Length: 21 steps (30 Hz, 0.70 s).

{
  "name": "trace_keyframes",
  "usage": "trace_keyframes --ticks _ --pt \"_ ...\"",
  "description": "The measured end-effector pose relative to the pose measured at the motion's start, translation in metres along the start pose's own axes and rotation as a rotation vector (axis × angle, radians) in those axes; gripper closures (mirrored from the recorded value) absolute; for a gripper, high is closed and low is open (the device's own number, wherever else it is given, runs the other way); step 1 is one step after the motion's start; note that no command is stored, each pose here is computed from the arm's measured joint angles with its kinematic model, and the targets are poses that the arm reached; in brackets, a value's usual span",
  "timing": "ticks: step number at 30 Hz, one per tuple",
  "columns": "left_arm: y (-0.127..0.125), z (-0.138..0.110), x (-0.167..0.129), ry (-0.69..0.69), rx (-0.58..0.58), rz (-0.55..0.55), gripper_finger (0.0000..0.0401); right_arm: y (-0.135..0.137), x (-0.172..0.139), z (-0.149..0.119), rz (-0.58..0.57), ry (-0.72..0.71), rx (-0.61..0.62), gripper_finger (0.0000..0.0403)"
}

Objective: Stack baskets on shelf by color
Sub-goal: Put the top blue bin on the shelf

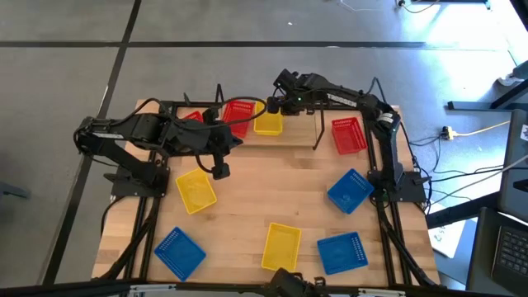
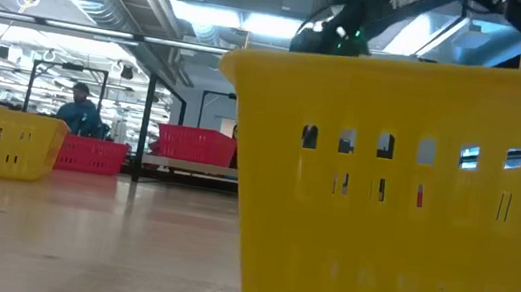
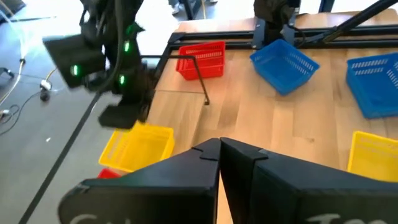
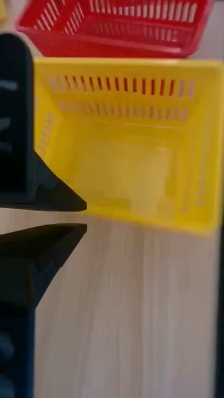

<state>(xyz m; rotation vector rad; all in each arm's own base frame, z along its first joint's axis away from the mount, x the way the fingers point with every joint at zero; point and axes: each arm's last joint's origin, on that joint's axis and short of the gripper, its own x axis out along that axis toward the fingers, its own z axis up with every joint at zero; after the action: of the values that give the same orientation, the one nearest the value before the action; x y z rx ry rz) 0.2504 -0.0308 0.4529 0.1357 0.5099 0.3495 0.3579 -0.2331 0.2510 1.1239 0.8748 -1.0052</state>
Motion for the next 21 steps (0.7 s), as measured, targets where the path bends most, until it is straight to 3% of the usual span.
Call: trace_keyframes --ticks 7,10,16,21 --pt "0.0 0.0 0.0 0.003 -0.01 0.015 0.0398 0.01 -0.057 -0.02 0.037 -0.132 -0.099 0.0363" --pt "0.0 -0.001 0.0 0.004 -0.011 0.015 0.0398 0.015 -0.083 -0.039 0.053 -0.161 -0.235 0.0363" --pt "0.0 0.0 0.0 0.004 -0.02 0.015 0.0397 0.017 -0.14 -0.089 0.067 -0.192 -0.674 0.0363" --pt "0.004 -0.001 -0.005 -0.003 -0.078 0.014 0.0397 0.004 -0.181 -0.136 0.081 -0.126 -0.774 0.0363"
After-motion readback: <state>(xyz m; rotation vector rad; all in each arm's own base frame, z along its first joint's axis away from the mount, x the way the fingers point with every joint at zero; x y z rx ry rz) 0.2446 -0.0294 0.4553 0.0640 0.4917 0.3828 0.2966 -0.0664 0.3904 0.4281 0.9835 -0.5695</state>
